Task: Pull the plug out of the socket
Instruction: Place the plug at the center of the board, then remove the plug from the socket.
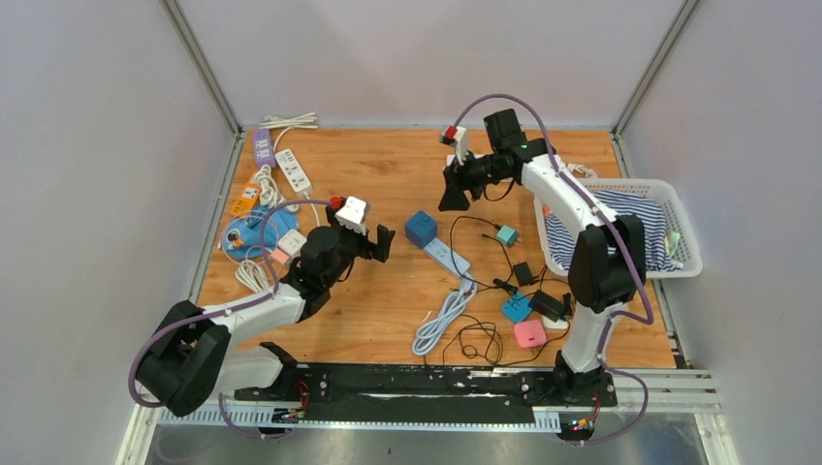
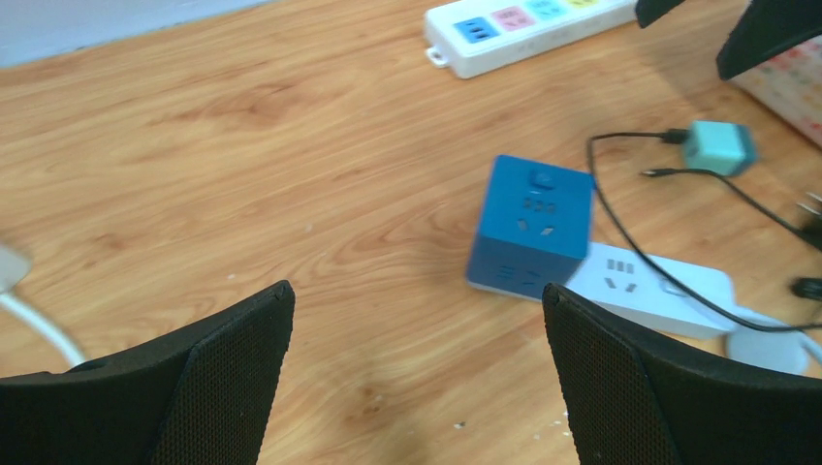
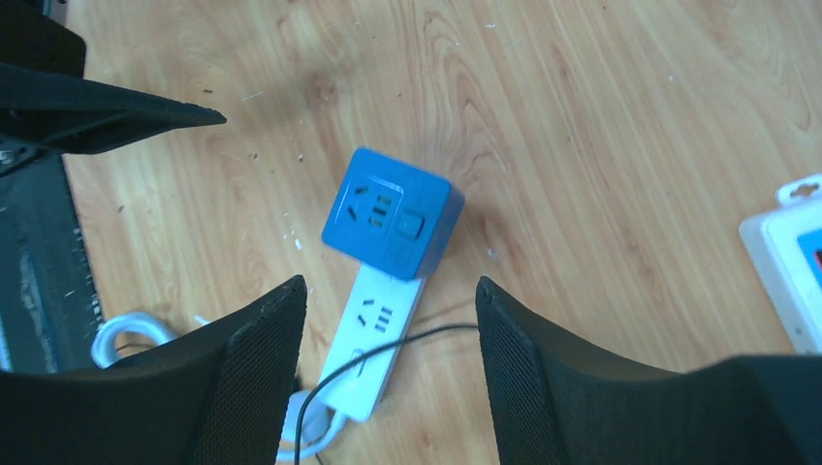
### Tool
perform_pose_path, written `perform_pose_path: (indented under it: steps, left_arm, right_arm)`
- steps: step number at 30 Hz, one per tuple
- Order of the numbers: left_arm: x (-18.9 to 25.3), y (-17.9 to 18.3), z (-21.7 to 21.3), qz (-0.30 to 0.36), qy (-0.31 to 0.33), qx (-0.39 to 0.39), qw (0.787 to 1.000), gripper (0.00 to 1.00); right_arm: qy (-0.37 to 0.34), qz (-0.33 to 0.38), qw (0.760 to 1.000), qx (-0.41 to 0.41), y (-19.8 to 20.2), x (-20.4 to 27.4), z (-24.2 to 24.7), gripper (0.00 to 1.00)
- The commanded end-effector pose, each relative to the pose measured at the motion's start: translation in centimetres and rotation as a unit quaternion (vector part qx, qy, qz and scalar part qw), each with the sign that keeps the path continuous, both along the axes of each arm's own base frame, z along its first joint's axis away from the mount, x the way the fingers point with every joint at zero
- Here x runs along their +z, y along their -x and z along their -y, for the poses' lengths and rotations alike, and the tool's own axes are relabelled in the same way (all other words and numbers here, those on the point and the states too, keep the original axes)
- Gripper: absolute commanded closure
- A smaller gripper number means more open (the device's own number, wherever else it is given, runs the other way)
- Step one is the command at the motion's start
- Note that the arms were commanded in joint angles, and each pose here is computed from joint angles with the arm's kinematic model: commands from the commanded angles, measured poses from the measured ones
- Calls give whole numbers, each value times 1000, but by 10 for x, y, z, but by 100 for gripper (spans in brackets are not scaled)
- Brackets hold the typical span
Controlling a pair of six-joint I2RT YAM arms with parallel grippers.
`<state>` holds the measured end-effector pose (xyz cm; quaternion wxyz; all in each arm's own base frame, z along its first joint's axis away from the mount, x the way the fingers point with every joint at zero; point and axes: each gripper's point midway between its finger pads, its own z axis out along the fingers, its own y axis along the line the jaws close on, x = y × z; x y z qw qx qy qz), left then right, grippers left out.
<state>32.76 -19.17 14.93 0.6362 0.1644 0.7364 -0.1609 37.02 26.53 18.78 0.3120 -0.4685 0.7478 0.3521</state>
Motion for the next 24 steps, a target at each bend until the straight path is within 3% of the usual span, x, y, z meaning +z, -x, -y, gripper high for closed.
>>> perform_pose_path:
  steps: [1,5,7,9,14,24]
  left_arm:
    - [-13,-7,-36,-3,-17,78,997,0]
    - [-25,-10,-43,-15,-33,96,995,0]
    - [-26,-10,-42,-16,-34,95,995,0]
    - [-26,-10,-42,-16,-34,94,995,0]
    - [-27,-11,-41,-18,-36,93,995,0]
    - [-28,-11,-40,-19,-38,89,995,0]
  right_arm:
    - [69,25,997,-19,-9,-17,-25,32]
    - [121,35,991,-34,-16,-29,-36,18]
    - [132,29,990,-30,-13,-38,-39,15]
    - [139,23,990,-23,-7,-46,-44,1]
    - [147,-2,988,-43,7,-59,-57,0]
    - [215,23,969,-121,5,-88,-61,0]
